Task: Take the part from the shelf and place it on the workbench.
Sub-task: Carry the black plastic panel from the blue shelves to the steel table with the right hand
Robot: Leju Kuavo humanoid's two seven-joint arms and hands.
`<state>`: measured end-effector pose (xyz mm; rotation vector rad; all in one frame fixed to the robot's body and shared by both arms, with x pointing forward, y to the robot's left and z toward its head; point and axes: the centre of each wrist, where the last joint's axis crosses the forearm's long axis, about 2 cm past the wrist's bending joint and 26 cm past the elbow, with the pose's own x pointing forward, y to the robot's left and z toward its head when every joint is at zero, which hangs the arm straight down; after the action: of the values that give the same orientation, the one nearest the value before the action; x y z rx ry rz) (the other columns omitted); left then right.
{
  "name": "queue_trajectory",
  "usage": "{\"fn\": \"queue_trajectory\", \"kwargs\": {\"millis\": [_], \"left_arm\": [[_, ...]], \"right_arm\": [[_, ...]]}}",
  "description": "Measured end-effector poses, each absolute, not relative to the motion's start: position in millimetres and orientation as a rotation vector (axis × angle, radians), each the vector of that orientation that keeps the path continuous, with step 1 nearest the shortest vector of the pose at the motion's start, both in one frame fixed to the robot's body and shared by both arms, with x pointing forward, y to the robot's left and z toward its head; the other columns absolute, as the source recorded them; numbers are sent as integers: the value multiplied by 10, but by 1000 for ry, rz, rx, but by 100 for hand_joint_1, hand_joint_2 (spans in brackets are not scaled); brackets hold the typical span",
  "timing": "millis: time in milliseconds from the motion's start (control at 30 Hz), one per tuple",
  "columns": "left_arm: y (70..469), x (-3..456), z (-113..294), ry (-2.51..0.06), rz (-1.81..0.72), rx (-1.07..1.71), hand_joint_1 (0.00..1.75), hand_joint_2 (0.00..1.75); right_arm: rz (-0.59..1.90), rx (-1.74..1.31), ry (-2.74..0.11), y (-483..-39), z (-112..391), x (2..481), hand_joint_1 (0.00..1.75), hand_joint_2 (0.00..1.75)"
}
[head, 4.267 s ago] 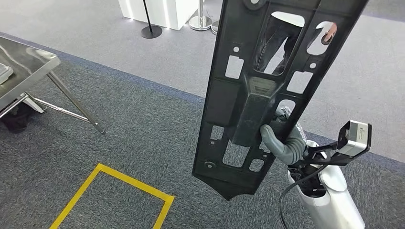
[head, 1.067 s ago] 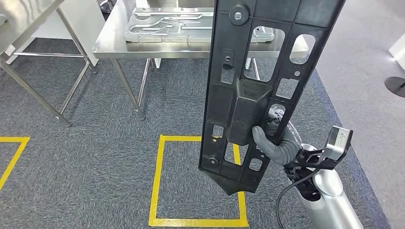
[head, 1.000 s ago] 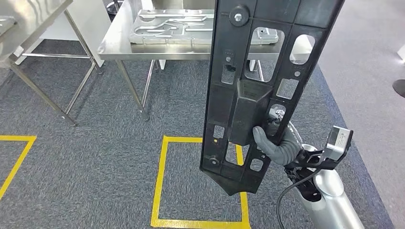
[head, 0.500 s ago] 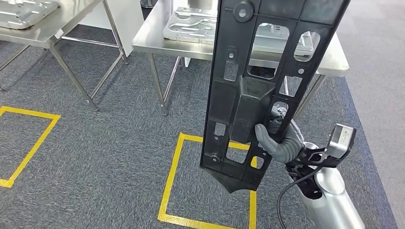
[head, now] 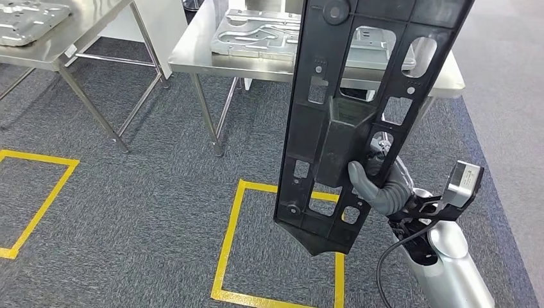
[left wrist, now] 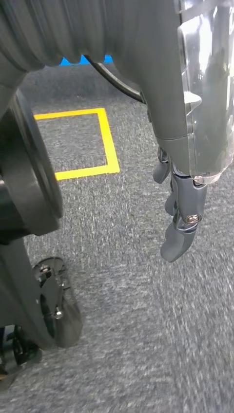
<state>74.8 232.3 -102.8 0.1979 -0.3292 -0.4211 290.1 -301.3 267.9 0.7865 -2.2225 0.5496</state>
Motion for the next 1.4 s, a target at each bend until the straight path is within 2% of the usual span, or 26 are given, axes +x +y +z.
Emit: {"fn": "queue_trajectory", "kwargs": {"millis": [1400], "left_arm": [[2336, 733, -1031, -322, -418, 201, 0, 175]], "right_arm": [[531, 782, -2221, -3049, 2662, 2955, 175, 175]]}}
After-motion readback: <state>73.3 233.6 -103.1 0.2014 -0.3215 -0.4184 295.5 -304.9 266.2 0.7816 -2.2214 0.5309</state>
